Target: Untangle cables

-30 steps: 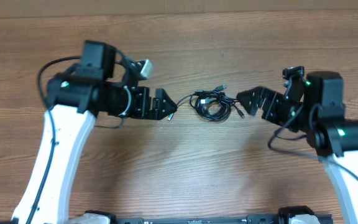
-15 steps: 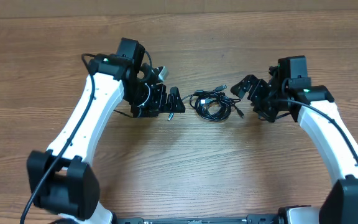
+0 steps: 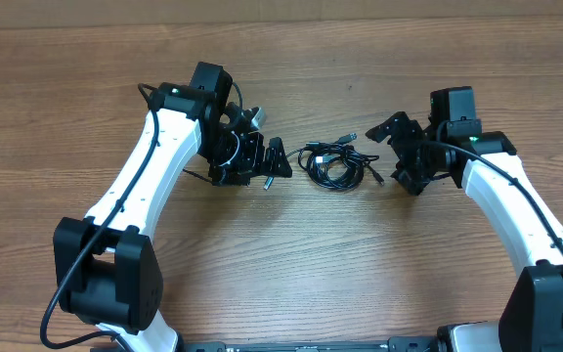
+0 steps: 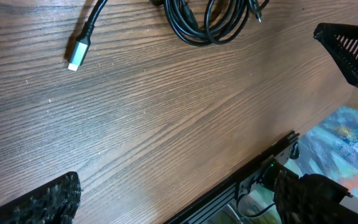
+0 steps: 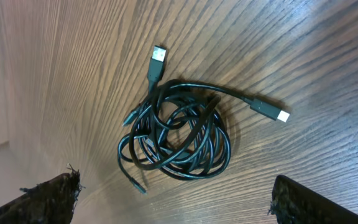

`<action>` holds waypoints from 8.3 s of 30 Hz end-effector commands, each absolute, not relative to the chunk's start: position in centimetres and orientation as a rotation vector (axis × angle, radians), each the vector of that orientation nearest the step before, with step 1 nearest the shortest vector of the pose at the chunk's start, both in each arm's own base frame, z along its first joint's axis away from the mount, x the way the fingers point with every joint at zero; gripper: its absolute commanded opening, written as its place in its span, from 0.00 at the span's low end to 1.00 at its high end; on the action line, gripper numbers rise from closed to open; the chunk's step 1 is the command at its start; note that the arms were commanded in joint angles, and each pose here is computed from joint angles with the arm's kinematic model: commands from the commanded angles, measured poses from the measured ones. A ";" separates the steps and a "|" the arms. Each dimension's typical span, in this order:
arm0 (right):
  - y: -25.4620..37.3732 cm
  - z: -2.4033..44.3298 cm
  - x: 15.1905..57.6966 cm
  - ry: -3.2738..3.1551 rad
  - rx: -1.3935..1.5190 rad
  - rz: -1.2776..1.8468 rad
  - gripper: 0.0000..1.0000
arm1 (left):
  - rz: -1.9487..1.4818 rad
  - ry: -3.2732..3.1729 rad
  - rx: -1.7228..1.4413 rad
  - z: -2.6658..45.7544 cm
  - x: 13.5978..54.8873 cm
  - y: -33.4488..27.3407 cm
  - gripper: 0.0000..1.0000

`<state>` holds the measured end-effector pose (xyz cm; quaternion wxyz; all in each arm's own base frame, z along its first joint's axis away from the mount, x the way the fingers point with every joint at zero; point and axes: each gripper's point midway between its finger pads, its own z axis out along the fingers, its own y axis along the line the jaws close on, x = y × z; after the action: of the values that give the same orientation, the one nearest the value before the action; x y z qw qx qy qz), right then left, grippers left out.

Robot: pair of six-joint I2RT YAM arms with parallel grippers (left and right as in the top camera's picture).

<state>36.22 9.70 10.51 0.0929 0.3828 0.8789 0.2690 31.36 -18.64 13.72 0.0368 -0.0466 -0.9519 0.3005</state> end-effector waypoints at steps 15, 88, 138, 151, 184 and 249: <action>11.4 8.4 38.0 2.574 1.230 0.730 0.79 | 0.924 -2.929 -0.138 13.9 31.8 -18.8 1.00; 22.0 18.8 39.0 2.406 0.223 1.435 0.04 | 1.144 -2.862 -0.172 15.6 32.1 -20.8 1.00; 23.2 42.5 29.5 1.788 -0.295 1.922 0.04 | 0.862 -3.003 0.287 13.5 35.1 -18.6 1.00; 22.4 39.4 32.0 1.909 -0.090 1.880 0.04 | 1.635 -2.698 -0.191 20.3 34.6 -22.9 1.00; 21.7 43.4 32.4 1.743 -0.046 1.940 0.04 | 1.296 -2.780 0.022 17.4 32.3 -29.0 1.00; 8.6 25.4 40.8 2.126 0.742 1.050 0.04 | 0.393 -3.201 0.397 11.4 36.2 -14.4 0.99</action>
<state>40.73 5.31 23.62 0.3411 0.3431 0.8088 0.3343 35.89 -12.06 10.99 -0.0618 0.1377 -0.9864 0.0655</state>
